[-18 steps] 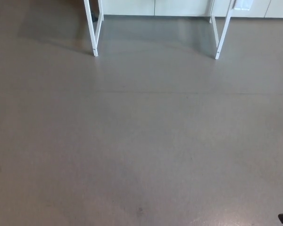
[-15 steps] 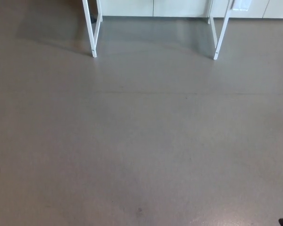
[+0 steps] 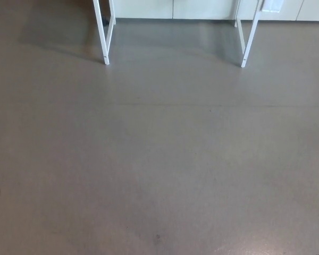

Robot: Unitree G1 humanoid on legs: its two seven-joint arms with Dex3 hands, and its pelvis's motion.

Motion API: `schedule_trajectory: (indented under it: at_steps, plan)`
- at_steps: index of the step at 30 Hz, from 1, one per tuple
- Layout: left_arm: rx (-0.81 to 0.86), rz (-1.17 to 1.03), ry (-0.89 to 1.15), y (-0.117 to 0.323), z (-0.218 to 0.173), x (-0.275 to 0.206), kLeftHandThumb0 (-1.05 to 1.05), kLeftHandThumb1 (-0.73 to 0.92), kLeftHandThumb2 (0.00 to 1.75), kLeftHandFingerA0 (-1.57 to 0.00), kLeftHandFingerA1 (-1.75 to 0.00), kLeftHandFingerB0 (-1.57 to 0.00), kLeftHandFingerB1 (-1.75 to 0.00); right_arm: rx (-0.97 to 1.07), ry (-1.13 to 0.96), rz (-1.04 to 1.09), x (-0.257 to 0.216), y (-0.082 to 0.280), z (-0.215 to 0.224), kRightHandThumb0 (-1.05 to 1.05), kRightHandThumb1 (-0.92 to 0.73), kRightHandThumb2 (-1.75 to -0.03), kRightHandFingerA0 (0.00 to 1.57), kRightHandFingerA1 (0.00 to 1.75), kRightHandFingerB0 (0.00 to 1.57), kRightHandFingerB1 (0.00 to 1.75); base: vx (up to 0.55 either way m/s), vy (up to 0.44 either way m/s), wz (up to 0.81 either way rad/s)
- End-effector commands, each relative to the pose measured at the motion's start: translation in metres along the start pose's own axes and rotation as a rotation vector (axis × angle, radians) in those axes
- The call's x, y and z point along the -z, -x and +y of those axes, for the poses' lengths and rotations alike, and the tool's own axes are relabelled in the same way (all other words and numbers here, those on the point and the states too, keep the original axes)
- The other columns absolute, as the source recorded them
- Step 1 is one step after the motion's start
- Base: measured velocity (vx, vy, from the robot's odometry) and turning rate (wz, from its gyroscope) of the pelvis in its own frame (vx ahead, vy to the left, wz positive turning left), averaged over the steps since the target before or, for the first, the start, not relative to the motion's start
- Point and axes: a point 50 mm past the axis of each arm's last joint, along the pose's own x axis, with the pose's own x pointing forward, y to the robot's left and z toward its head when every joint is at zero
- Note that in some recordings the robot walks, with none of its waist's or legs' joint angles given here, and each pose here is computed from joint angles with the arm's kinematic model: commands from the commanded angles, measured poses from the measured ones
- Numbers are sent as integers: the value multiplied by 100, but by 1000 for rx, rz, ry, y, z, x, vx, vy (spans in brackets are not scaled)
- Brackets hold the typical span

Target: The robot walk towards a table in front and uses its left hand to pickup a tennis ball on the left side and put it in a container on the right hand side

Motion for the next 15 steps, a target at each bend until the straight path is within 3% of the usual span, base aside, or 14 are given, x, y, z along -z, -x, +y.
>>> schedule_trajectory:
  at_steps: [1, 5, 6, 10, 11, 15]
  plan:
    - [4, -28, -18, 2, 5, -2, -18, 57, 56, -42, -50, -32, -37, 0, 22, -13, 0, 1, -3, 14, -46, -87, 35, 61, 21, 53, 191, -35, -147]
    - [2, -24, -21, 2, 4, -2, -18, 57, 57, -42, -50, -33, -37, -5, 16, -13, 0, 0, -3, 15, -46, -87, 33, 60, 21, 53, 154, 43, 8]
    - [1, -19, -27, 4, 4, 0, -19, 56, 56, -42, -51, -33, -37, -8, 22, -8, 2, 2, -2, 15, -64, -58, 39, 54, 28, 44, 127, 33, 25]
    - [-7, 21, -6, 7, 3, 7, -20, 54, 56, -44, -52, -35, -36, -12, 38, 0, 6, 6, -1, 15, -64, -58, 39, 54, 28, 44, 46, 35, -3]
    - [-12, 22, -6, 6, 3, 7, -19, 52, 55, -46, -54, -35, -36, -11, 36, 0, 6, 5, -1, 14, -45, -87, 34, 60, 21, 53, 58, 140, -5]
    - [-14, 11, -32, 5, 2, 5, -21, 52, 55, -45, -53, -34, -37, -10, 32, -9, 3, 2, -4, 16, -45, -87, 34, 61, 22, 54, 108, 228, -25]
